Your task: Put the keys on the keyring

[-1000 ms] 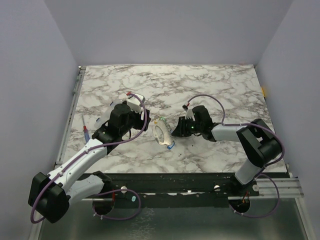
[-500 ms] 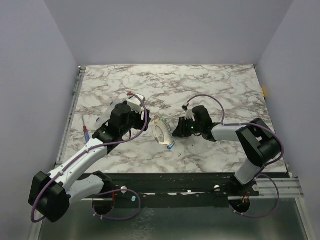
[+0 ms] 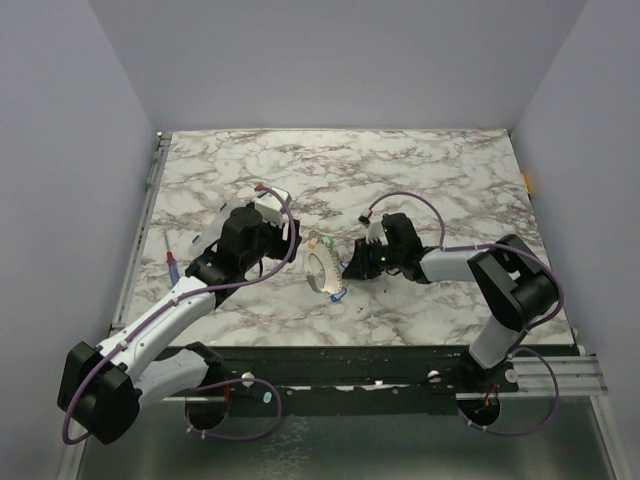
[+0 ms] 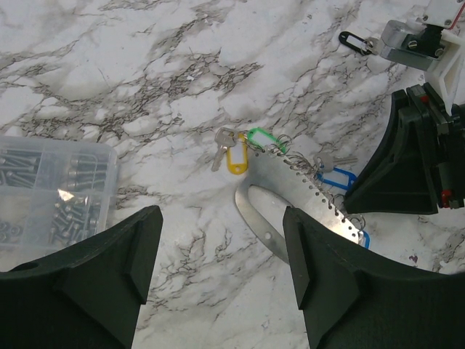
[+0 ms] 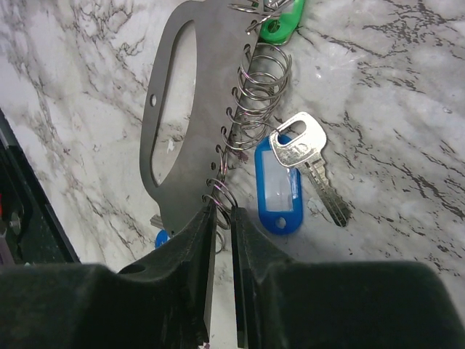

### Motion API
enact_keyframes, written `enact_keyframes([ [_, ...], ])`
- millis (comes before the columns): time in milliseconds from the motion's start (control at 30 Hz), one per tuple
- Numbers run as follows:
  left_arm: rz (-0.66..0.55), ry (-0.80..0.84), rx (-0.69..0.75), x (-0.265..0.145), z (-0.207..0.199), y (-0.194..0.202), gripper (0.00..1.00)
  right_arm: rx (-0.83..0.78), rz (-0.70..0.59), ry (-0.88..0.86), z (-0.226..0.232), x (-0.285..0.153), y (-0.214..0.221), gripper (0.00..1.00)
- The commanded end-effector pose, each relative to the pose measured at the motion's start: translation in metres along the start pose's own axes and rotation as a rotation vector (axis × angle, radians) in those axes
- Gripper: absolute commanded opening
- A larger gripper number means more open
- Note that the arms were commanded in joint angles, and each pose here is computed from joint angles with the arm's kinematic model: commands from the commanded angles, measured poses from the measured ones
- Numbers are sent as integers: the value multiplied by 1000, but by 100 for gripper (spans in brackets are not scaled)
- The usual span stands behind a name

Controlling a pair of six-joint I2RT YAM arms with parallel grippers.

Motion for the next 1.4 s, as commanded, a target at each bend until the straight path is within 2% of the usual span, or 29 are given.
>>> enact_keyframes([
  [0,13,21,12,1,-2,3,74,-22,16,-45,3,4,1,24],
  [133,14,19,12,1,-2,3,74,-23,27,-45,3,6,5,25],
  [200,16,19,12,2,-2,3,74,-25,35,-43,2,6,8,22],
  [333,15,21,12,2,-2,3,73,-35,40,-32,1,6,12,2],
  [367,15,21,12,2,-2,3,73,-37,39,-33,2,5,12,1],
  [867,14,26,12,2,-3,2,73,-199,-29,34,26,-21,-22,0],
  [1133,21,142,13,-2,-14,1,70,-243,-35,71,29,-25,-24,1],
  [1367,8,346,26,-12,-33,1,68,-346,-100,110,42,-36,-36,1],
])
Point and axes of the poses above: each gripper's point midway between its finger pads, its own x axis out along the fingers, its own z axis along the line the jaws close on, y = z × x, the point moved 8 cm from there along -x, back along the fingers, and after that the axes turned 15 degrees about -x, right-handed, at the moved point
